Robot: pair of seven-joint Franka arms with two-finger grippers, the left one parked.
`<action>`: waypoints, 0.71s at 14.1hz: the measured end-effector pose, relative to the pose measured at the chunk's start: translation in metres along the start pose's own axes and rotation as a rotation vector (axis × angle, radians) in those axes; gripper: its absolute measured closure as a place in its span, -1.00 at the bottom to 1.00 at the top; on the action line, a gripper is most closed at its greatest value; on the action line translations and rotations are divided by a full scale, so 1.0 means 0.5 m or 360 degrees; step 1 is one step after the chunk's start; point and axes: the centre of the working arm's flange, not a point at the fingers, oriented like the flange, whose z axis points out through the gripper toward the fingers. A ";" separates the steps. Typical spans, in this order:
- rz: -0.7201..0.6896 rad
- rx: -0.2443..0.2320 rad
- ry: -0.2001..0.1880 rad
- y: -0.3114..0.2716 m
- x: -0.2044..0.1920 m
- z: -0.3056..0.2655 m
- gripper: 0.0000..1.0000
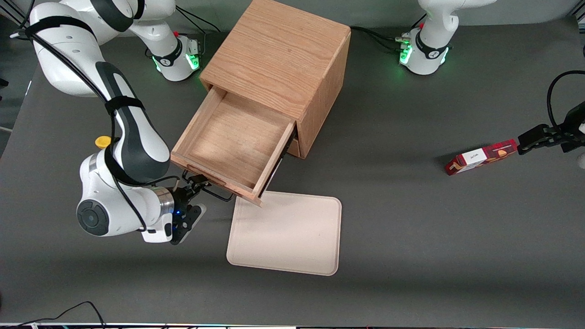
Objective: Close top drawer
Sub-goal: 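Push the open drawer front with the right gripper into the cabinet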
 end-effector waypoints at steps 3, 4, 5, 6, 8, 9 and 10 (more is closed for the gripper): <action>-0.0024 0.0007 -0.0001 -0.021 0.007 0.007 -1.00; -0.0034 0.0006 0.0001 -0.030 0.009 0.010 -1.00; -0.0046 0.0009 -0.0004 -0.042 0.011 0.014 -1.00; -0.0056 0.0009 -0.0009 -0.055 0.011 0.017 -1.00; -0.0064 0.0006 -0.0025 -0.075 0.007 0.021 -1.00; -0.0066 0.0005 -0.0032 -0.083 0.004 0.023 -1.00; -0.0068 0.0002 -0.0041 -0.091 -0.001 0.025 -1.00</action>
